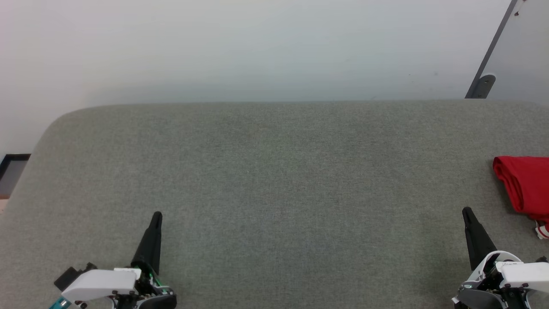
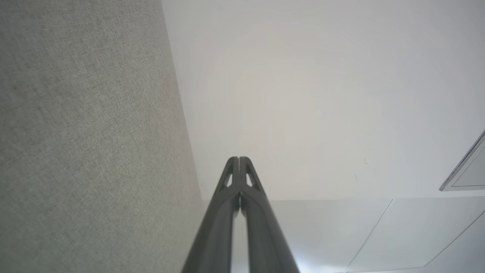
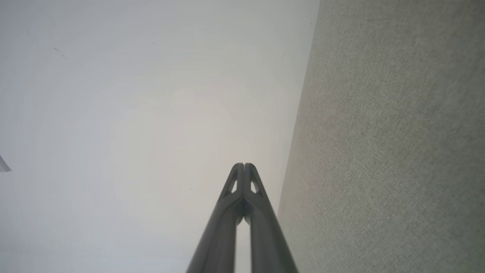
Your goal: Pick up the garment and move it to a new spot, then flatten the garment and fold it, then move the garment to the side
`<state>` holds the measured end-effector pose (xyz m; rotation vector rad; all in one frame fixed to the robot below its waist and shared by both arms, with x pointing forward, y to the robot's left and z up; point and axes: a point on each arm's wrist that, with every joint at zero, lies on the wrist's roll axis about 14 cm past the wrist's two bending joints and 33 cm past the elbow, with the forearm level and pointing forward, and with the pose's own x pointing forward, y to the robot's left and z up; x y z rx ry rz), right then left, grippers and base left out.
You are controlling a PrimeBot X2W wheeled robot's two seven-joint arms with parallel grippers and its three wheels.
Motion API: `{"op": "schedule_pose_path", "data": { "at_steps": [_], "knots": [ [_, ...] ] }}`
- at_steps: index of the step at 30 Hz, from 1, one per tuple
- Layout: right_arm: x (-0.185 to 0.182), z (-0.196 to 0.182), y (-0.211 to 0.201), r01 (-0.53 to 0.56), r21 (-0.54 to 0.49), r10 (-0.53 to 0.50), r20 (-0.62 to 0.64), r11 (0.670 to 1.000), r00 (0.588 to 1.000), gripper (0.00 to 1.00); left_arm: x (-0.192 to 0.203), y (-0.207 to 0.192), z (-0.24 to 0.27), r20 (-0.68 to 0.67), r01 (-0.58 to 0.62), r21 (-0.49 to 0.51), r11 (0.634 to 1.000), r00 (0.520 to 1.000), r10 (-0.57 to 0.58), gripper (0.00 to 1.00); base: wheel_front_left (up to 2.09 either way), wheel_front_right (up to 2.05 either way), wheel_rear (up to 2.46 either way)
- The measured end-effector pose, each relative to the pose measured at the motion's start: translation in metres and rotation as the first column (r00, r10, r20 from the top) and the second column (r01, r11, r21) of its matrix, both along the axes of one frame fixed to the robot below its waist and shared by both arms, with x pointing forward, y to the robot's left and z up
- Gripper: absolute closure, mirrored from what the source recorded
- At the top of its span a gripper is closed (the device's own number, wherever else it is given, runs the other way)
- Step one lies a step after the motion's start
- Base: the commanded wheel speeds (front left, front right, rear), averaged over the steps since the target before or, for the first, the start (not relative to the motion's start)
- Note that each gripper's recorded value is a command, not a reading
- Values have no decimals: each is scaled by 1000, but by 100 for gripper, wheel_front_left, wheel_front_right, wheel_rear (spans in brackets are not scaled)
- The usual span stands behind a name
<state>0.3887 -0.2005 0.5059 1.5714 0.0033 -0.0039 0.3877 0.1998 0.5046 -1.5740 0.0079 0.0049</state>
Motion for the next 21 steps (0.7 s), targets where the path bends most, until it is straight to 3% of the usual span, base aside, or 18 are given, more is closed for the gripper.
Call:
{"op": "schedule_pose_path", "data": {
  "at_steps": [21],
  "knots": [
    [0, 0, 0, 0, 0, 0, 0, 1000, 1000, 100, 0, 0, 0, 0, 0, 0, 1000, 1000, 0, 100, 0, 0, 0]
  ]
}}
